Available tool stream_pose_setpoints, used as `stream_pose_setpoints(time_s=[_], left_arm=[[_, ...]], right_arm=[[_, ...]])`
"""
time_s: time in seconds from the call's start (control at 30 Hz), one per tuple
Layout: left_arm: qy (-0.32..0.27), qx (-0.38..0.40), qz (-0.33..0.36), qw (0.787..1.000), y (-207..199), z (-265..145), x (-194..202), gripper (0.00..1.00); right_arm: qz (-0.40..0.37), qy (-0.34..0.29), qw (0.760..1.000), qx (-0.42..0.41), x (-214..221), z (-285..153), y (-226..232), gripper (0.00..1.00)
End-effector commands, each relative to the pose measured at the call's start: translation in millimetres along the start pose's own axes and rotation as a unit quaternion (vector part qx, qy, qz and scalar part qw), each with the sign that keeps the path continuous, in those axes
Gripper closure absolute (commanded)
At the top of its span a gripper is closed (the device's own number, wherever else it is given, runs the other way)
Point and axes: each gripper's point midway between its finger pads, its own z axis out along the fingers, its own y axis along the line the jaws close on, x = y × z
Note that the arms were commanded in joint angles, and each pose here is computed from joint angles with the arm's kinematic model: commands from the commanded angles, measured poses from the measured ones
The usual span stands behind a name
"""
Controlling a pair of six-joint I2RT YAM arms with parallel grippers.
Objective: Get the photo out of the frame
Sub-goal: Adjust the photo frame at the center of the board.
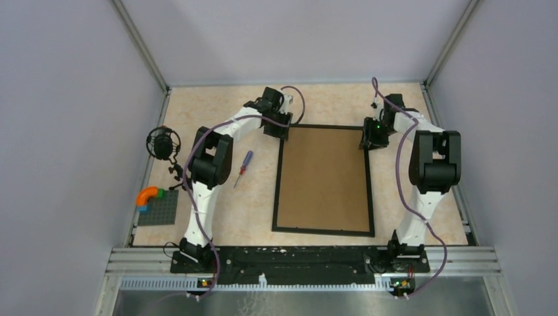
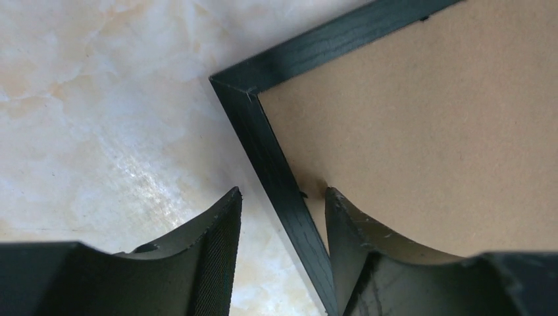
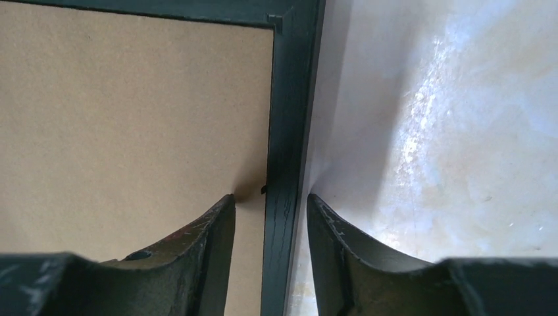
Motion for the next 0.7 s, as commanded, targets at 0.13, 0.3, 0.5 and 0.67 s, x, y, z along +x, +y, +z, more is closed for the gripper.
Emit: stream_pose_setpoints(time_s=[0.13, 0.3, 0.5, 0.67], left_arm=[[0.014, -0.038, -0.006, 0.999, 21.9, 15.6, 9.6, 0.62], [0.016, -0.033, -0.014, 0.999, 35.4, 18.3, 13.6, 0.87], [0.017, -0.023, -0.004, 1.000, 40.1, 18.3, 13.8, 1.00], [0.021, -0.016, -0.007, 1.000, 37.3, 16.7, 14.9, 0.94]], right_arm=[[-0.007, -0.021, 0.999, 0.027, -18.5, 8.1, -8.9, 0.66], [0.004, -0.030, 0.999, 0.011, -30.0, 8.6, -10.5, 0.67], [0.007, -0.050, 0.999, -0.019, -48.6, 4.6, -4.5, 0.61], [0.006, -0.041, 0.999, -0.019, -47.0, 12.6, -0.8, 0.61]])
